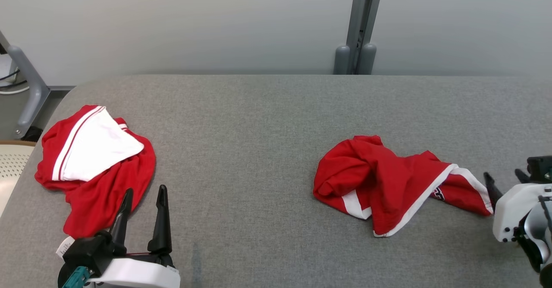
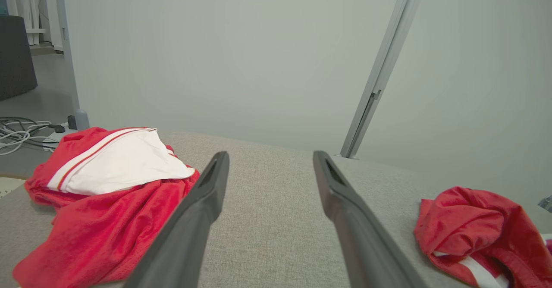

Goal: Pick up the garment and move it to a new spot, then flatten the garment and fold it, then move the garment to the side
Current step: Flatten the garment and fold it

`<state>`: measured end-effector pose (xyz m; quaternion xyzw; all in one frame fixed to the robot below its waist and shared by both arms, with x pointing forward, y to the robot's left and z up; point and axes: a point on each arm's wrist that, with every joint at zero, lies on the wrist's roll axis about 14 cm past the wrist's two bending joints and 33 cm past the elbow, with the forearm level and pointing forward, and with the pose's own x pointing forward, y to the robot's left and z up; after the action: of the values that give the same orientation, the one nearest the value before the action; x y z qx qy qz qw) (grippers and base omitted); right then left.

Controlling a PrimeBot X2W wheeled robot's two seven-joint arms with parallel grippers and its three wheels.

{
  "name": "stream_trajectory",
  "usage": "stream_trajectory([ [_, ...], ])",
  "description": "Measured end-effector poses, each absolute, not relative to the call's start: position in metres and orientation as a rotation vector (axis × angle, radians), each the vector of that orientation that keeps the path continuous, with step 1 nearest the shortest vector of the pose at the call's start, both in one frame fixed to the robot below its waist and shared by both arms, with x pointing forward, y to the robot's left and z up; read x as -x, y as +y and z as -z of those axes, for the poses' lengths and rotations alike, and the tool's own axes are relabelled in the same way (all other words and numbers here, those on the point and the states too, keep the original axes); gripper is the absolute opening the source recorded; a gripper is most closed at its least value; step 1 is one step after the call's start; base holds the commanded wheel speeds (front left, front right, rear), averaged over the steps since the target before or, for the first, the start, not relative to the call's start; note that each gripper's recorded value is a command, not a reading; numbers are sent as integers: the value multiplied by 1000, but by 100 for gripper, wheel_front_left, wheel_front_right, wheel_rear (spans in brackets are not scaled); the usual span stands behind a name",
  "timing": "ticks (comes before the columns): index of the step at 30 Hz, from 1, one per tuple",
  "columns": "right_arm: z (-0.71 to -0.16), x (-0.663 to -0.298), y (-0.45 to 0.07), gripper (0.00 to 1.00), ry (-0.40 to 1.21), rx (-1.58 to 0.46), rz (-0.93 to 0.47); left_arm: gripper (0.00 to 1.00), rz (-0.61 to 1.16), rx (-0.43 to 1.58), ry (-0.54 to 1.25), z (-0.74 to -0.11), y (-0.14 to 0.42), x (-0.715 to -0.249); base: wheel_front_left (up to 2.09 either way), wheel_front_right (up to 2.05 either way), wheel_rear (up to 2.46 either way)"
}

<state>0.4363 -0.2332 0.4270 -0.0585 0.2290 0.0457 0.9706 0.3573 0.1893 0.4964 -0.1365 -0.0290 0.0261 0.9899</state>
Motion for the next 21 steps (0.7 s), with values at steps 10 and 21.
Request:
stream_trajectory([
  [10,-494,-446,-234,100,129,60,-55,100,-20,279,-82,-505,181,-361,0,0,0],
  [21,-534,-407,-212,100,-140,-92,6,100,6,281,-120,-518,174,-365,0,0,0],
])
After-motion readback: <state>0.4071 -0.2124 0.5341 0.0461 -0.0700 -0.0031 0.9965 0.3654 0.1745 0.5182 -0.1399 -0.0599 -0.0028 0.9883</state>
